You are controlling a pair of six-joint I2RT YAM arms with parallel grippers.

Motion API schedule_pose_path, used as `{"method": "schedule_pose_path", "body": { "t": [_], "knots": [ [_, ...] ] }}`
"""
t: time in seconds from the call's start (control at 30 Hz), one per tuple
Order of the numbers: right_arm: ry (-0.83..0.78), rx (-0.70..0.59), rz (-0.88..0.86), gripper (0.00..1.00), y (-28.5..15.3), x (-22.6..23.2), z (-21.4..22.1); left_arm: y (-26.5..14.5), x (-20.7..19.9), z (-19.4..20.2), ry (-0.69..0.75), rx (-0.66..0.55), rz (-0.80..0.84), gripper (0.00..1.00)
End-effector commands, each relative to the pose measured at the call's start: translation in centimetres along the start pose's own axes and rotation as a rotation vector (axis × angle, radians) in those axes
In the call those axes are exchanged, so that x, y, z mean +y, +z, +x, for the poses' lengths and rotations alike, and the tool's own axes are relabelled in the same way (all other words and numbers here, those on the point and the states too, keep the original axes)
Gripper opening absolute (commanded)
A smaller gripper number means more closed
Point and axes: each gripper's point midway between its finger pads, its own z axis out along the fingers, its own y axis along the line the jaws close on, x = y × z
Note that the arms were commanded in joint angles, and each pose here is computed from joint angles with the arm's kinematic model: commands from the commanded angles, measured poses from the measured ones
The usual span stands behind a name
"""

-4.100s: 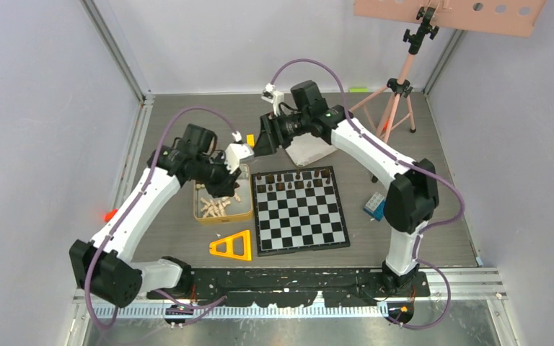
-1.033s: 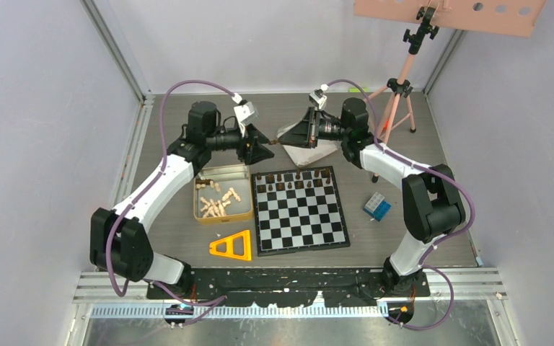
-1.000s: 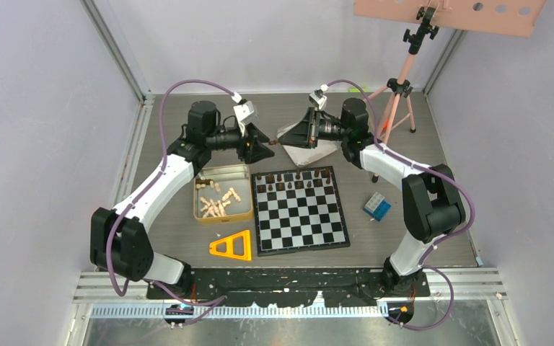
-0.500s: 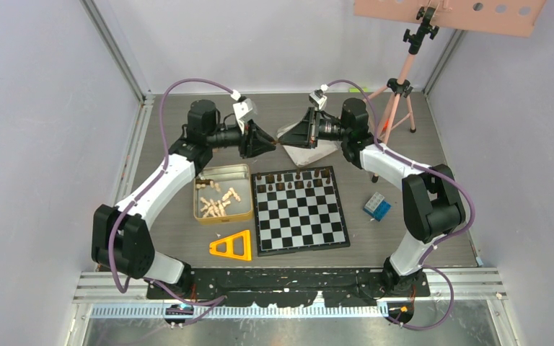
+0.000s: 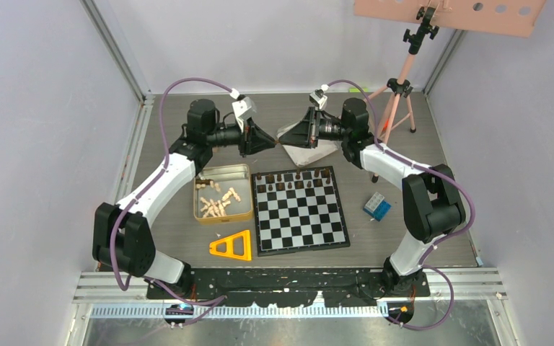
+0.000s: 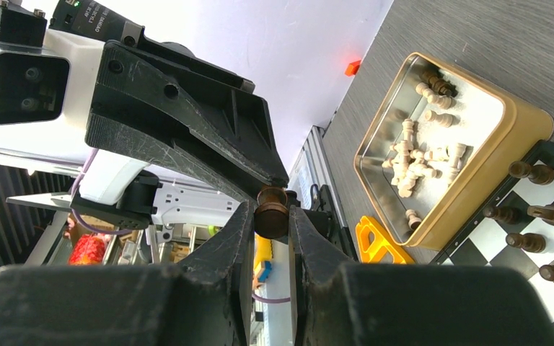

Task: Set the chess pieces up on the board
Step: Place the chess piece on the chessboard.

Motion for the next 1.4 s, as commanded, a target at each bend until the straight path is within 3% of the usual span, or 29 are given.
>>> {"method": "schedule_pose_path", "body": {
  "t": [0.0,0.1,0.23,0.47,0.8,0.93,1.2,1.37],
  "knots": [
    [-0.094,-0.033,-0.041,0.02,-0.3,2.4,-0.6,0.1,-0.7,-1.7,0.034,-0.043,0.043,0.00],
    [-0.087,-0.031,-0.029,0.11,-0.3,1.9,-0.5,-0.1,-0.9,-2.0,0.031,-0.041,0.042,0.00],
    [-0.109,-0.022,-0.001,0.34,-0.5,1.2,-0.3,-0.6,-1.2,-1.5,0.034,0.017,0.041,0.00],
    [-0.164,-0.058,0.025,0.54,-2.6,1.7,-2.1,-2.4,-0.3,2.3,0.057,0.279,-0.019,0.00],
    [-0.305,-0.124,0.234,0.56,-9.7,0.6,-3.3,-2.6,0.7,6.1,0.101,0.755,-0.041,0.00],
    [-0.421,-0.132,0.340,0.56,-12.5,0.0,-2.6,-1.5,1.3,6.5,0.111,0.859,-0.035,0.00],
    [-0.429,-0.149,0.465,0.55,-16.7,-2.1,-0.9,0.9,2.3,8.2,0.179,1.093,0.016,0.00],
    [-0.443,-0.142,0.502,0.54,-18.0,-2.6,0.2,2.6,3.1,9.3,0.307,1.186,0.022,0.00]
  ]
}}
